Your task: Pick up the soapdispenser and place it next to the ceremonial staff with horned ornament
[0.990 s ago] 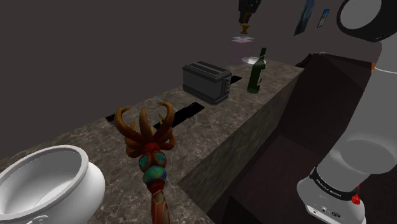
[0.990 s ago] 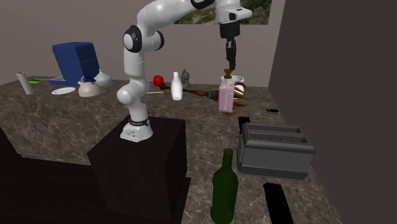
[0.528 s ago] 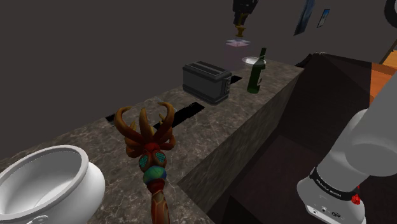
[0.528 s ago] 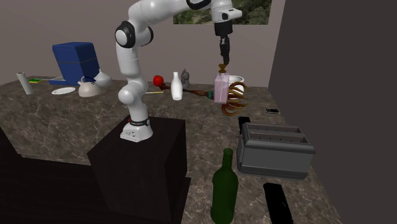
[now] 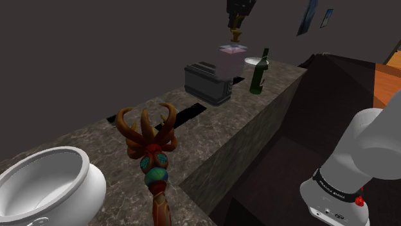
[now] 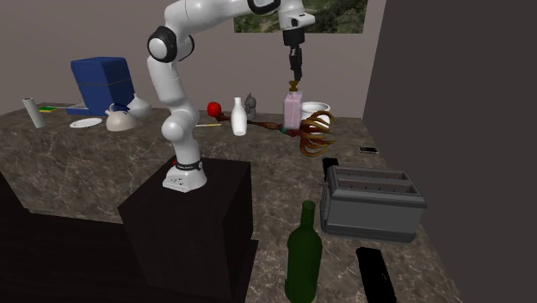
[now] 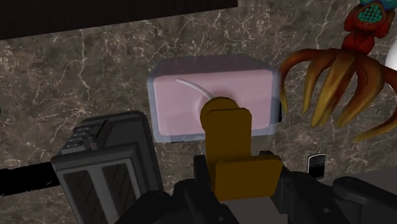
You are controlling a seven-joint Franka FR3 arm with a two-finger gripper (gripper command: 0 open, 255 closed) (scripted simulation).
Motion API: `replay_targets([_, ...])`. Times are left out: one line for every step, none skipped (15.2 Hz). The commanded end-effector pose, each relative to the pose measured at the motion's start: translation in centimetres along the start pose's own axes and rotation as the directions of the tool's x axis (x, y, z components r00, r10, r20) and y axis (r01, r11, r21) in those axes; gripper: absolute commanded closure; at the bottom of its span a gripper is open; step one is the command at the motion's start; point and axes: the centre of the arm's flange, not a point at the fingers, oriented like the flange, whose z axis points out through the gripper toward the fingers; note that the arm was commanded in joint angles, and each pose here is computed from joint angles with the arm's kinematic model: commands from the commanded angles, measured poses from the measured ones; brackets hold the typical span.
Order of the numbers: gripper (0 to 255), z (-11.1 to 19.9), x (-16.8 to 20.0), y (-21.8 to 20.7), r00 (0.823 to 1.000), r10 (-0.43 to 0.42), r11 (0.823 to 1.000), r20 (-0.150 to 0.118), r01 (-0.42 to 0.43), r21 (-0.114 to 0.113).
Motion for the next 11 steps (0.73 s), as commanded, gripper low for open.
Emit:
replay_targets([255, -0.1, -1.3, -2.4, 1.0, 0.001, 1.0, -0.001, -0.001, -0.001])
replay_targets([255, 0.4, -1.4, -2.3, 1.0, 0.001, 1.0, -0.001, -0.001, -0.001])
replay_targets([255, 0.9, -1.4, -2.3, 1.0, 0.001, 1.0, -0.001, -0.001, -0.001])
replay_targets([255, 1.4, -1.5, -2.3, 1.0, 0.001, 1.0, -0.001, -0.001, -0.001])
replay_targets([255, 1.9, -1.6, -2.2, 1.0, 0.001, 1.0, -0.001, -0.001, -0.001])
replay_targets([255, 2.5, -1.7, -2.2, 1.0, 0.001, 1.0, -0.001, -0.001, -0.001])
replay_targets([255, 3.0, -1.8, -2.2, 1.0, 0.001, 1.0, -0.001, -0.001, -0.001])
replay_targets([255, 3.5, -1.9, -2.1, 1.0, 0.001, 1.0, -0.001, -0.001, -0.001])
replay_targets([255, 4.0, -2.0, -2.1, 1.0, 0.001, 1.0, -0.001, -0.001, -0.001])
replay_targets([255, 4.5, -2.1, -2.0, 1.0, 0.001, 1.0, -0.001, -0.001, -0.001])
replay_targets([255, 5.1, -2.1, -2.0, 1.0, 0.001, 1.0, -0.001, -0.001, -0.001])
